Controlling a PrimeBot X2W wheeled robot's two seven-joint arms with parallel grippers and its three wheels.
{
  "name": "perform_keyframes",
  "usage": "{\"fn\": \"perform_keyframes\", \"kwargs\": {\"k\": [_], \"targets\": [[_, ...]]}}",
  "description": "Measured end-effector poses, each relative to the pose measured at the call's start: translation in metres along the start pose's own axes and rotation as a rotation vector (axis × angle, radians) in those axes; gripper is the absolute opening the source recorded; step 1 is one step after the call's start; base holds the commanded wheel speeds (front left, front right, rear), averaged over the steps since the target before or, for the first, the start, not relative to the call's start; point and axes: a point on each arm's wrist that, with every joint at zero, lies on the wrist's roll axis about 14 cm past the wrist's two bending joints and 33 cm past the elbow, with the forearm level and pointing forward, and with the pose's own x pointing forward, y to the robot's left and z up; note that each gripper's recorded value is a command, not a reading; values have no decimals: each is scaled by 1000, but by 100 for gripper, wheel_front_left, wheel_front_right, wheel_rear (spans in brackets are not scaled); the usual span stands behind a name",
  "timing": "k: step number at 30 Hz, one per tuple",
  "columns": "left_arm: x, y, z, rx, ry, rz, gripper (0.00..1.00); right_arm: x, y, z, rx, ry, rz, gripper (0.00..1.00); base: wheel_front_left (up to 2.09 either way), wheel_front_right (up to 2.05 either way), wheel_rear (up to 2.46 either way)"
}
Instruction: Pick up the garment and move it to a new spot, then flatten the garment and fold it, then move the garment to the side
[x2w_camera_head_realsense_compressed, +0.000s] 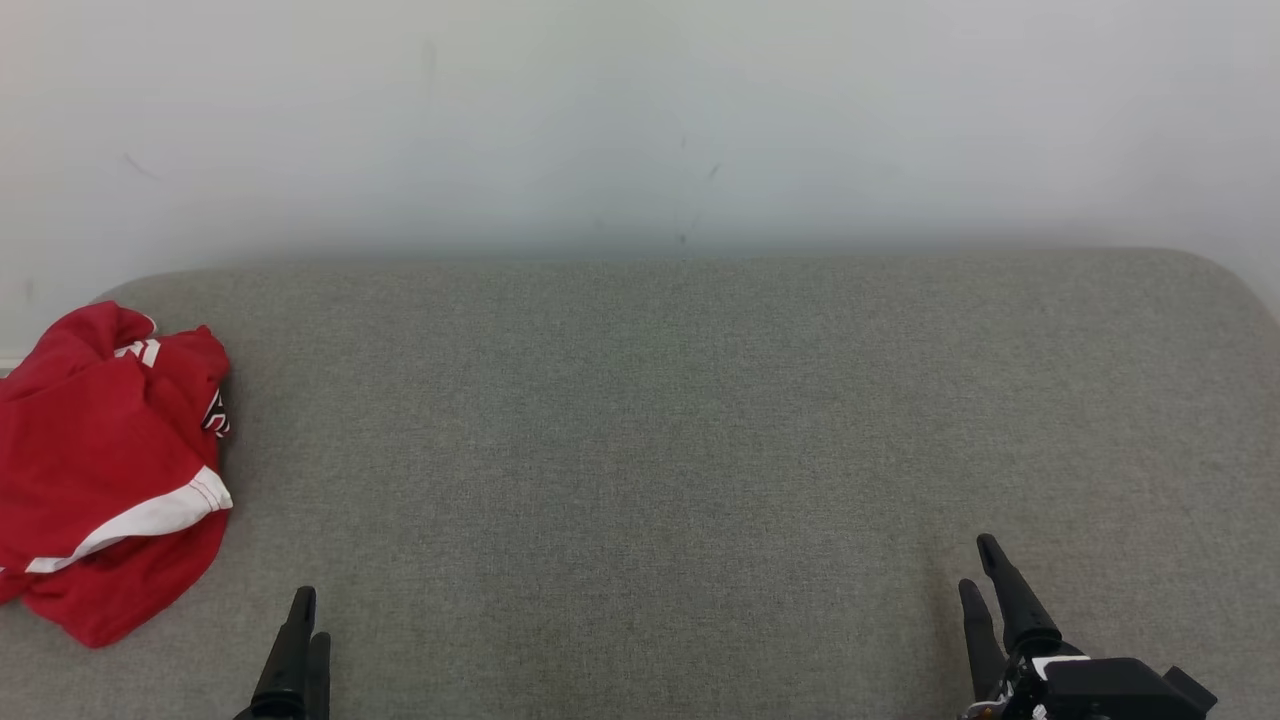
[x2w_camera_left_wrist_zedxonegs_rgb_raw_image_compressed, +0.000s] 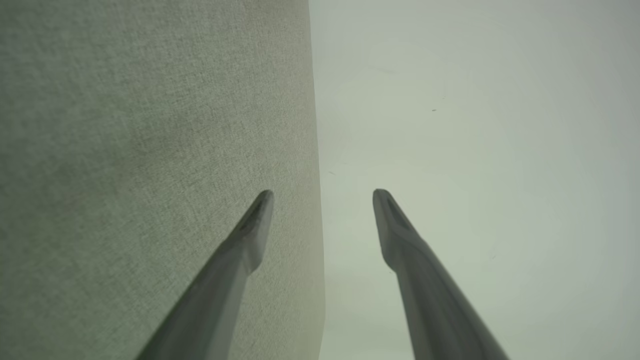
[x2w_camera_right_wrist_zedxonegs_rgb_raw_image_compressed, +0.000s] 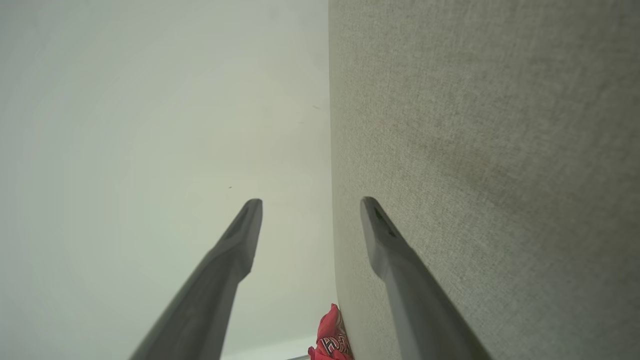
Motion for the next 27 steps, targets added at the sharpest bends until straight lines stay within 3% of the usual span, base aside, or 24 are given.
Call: {"fn": "perform_keyframes", "kwargs": {"k": [8,15,27], "targets": [[-2,-2,-3,78,-7,-1,100,-5,-1,3,-68,-23,-1,100,0,0,0],[-5,-3,-9,212,-1,7,100,-8,4,4,-195,-40,10,100,0,0,0],[-7,-4,-23,547,28,13,100,-12,3,0,-513,-33,8,100,0,0,0]]}}
